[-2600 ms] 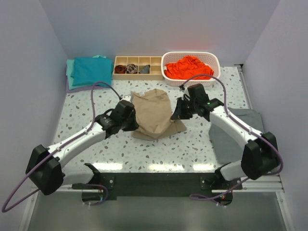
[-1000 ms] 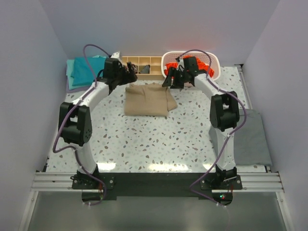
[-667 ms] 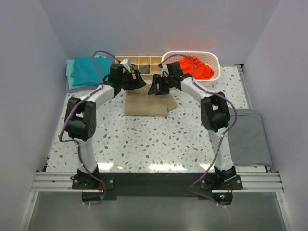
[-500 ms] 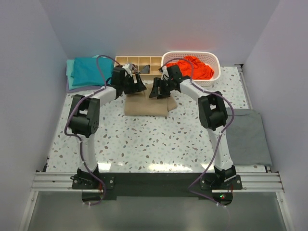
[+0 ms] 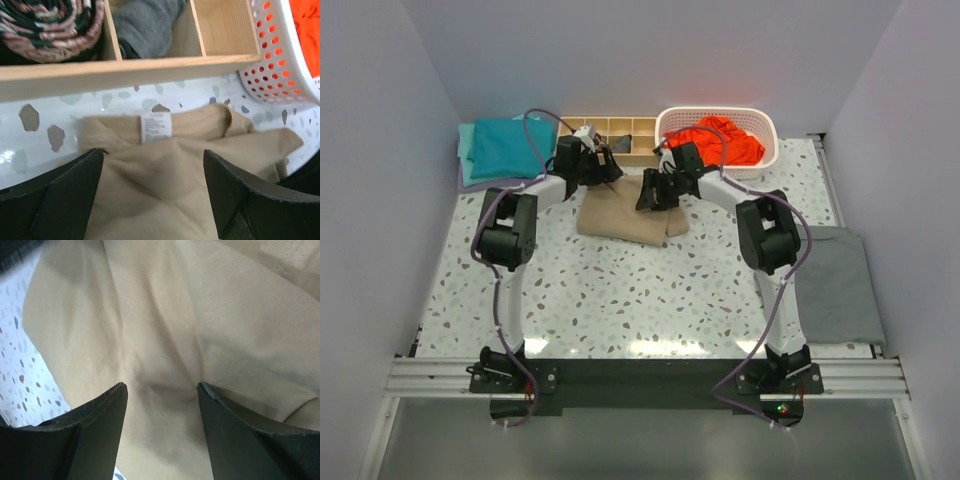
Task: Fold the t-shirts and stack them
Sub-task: Fold the tshirt
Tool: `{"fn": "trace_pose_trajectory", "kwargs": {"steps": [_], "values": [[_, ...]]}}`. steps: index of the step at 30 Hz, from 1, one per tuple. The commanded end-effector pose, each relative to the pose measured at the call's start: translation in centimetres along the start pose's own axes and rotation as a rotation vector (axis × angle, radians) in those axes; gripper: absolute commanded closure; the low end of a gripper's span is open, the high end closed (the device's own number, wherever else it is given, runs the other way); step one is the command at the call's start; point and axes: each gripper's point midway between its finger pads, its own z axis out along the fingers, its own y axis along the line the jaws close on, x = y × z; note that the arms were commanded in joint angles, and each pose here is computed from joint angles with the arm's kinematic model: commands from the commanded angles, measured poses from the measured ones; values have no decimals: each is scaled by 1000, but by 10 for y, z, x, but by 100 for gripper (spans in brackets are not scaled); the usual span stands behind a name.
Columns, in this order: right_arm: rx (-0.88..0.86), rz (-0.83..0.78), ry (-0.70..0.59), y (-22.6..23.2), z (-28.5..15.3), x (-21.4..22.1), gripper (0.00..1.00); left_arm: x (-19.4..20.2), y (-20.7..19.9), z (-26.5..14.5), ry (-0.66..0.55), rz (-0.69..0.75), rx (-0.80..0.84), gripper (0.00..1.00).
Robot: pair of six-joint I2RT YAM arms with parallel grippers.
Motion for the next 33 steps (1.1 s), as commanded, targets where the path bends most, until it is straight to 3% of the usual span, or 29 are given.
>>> {"fn": "trace_pose_trajectory", "kwargs": {"steps": [1,6,10,14,21,27,33], "values": [[115,22,161,-20,-17,63,37,-37,6,-1,-83,48,-4,14],[172,-5,263,-20,-39,113,37,-23,-9,-27,-45,14,0,14],[196,-43,319,-13,-65,145,38,25,-24,-59,17,23,-45,14],[238,-71,232,-8,-94,147,37,33,-54,-97,-32,58,-29,13],[329,-63,-3,12,-157,106,30,73,-71,-115,61,104,-19,12],[397,72,18,-2,-182,135,29,124,-73,-120,146,93,-22,13],[373,187,-7,1,-195,169,25,133,-62,-116,152,108,-66,12]]}}
